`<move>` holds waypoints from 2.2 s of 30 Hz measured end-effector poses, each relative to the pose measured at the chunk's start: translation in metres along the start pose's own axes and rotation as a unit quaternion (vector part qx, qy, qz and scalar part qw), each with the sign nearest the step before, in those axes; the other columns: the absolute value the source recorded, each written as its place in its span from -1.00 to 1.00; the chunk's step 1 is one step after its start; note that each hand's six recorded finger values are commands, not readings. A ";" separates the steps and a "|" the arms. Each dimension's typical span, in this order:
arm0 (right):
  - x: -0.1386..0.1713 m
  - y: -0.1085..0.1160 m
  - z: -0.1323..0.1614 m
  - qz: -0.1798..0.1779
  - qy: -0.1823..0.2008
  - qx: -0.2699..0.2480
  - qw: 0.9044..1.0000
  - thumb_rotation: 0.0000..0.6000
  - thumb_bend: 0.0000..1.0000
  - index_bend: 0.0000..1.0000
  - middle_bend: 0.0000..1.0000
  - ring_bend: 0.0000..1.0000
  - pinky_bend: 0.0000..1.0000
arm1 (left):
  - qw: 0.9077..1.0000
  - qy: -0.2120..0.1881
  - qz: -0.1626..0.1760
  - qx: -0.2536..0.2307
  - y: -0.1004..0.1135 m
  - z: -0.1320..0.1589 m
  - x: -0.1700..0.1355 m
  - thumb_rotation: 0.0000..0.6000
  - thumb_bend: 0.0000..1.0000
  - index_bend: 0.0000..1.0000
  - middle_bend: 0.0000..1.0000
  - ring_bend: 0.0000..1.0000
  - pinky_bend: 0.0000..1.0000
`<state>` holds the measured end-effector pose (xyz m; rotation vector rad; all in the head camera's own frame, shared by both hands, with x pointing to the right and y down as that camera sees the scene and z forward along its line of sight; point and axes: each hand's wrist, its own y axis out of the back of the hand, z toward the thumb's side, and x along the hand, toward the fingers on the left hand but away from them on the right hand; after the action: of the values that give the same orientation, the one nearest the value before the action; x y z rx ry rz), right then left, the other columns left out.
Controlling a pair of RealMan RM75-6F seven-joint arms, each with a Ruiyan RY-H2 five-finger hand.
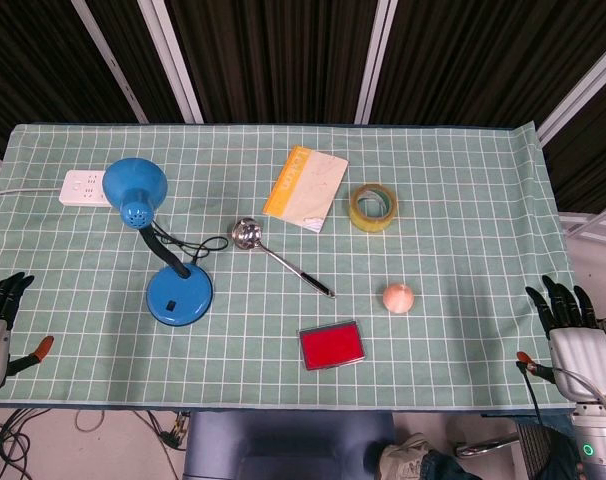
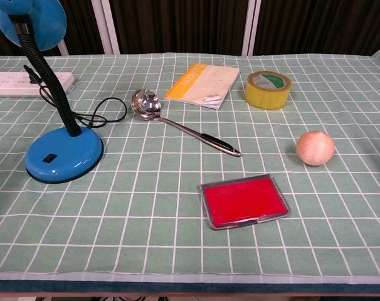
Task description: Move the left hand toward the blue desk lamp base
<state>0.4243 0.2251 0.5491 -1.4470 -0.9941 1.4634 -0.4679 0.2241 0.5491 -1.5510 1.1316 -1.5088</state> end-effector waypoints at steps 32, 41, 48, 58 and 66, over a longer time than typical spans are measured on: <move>0.003 0.001 -0.004 0.003 -0.018 0.005 1.000 1.00 -0.67 -0.75 -0.93 -0.85 -1.00 | 0.995 -0.083 -0.032 0.051 -0.034 0.035 0.003 1.00 0.37 -0.70 0.56 0.49 0.57; 0.003 0.002 -0.007 0.000 -0.025 0.007 1.000 1.00 -0.66 -0.75 -0.93 -0.85 -1.00 | 0.982 -0.121 -0.110 0.099 -0.094 0.066 0.015 1.00 0.59 -0.67 0.70 0.63 0.67; 0.003 0.002 -0.008 0.000 -0.028 0.007 1.000 1.00 -0.66 -0.75 -0.93 -0.85 -1.00 | 0.977 -0.129 -0.134 0.107 -0.119 0.077 0.021 1.00 0.59 -0.65 0.70 0.63 0.67; 0.003 0.001 -0.009 0.003 -0.029 0.009 1.000 1.00 -0.66 -0.75 -0.93 -0.85 -1.00 | 0.975 -0.128 -0.137 0.119 -0.131 0.086 0.028 1.00 0.59 -0.65 0.71 0.63 0.67; 0.003 0.001 -0.008 0.003 -0.029 0.009 1.000 1.00 -0.66 -0.75 -0.93 -0.85 -1.00 | 0.973 -0.133 -0.141 0.128 -0.133 0.094 0.032 1.00 0.59 -0.65 0.70 0.63 0.67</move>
<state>0.4327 0.2272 0.5472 -1.4023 -1.0096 1.5226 -0.3600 0.2367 0.6747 -1.7196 0.5581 -1.4999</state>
